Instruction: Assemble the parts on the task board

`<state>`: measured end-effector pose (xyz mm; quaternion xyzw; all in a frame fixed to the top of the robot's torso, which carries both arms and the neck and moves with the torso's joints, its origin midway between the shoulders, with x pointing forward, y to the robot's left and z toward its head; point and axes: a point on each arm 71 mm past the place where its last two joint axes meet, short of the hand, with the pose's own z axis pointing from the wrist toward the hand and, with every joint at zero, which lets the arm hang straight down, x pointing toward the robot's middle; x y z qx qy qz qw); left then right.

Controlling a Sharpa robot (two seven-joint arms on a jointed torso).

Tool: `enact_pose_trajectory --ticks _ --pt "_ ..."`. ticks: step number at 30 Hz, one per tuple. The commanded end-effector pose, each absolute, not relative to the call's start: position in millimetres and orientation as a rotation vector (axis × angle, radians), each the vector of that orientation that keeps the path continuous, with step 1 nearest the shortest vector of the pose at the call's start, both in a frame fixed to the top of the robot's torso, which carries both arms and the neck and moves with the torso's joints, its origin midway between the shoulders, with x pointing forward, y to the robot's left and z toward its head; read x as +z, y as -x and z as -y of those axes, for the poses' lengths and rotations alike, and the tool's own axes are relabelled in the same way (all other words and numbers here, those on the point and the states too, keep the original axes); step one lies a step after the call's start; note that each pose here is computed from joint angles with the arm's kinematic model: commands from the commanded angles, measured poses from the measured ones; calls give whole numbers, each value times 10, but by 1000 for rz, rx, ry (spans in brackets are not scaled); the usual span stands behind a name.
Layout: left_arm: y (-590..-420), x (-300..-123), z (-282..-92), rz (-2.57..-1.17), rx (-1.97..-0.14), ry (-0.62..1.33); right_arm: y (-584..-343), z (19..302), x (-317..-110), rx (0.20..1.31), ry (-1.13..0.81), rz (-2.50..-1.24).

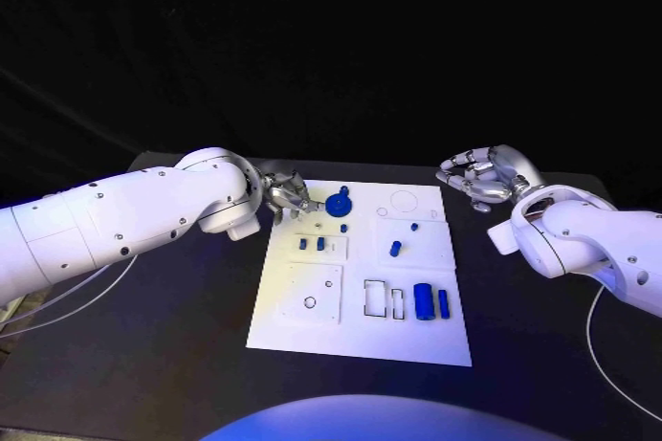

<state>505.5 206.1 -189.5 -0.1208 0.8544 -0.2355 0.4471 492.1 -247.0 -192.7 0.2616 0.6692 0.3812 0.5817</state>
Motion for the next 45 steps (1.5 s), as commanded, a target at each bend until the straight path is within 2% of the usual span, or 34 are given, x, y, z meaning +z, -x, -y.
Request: enact_pose_trajectory --ticks 1,5,10,17,29,45 --pt "-5096 -1752 -1905 -1894 -822 262 -4920 2462 -1927 896 -603 -1562" --pt "-5067 -1761 -1747 -1790 -885 94 -4921 2458 -1929 898 -603 -1564" --pt "-5001 -1857 -1522 -1706 -897 -153 -4920 2452 -1934 900 -604 -1567" --pt "-4983 -1990 -1340 -1707 -838 -345 -4916 2444 -1940 903 -603 -1569" --pt "-5028 -2116 -1256 -1787 -703 -458 -4912 2428 -1942 907 -602 -1570" --pt "-5089 -2207 -1239 -1875 -613 -487 -4913 2411 -1947 911 -600 -1571"
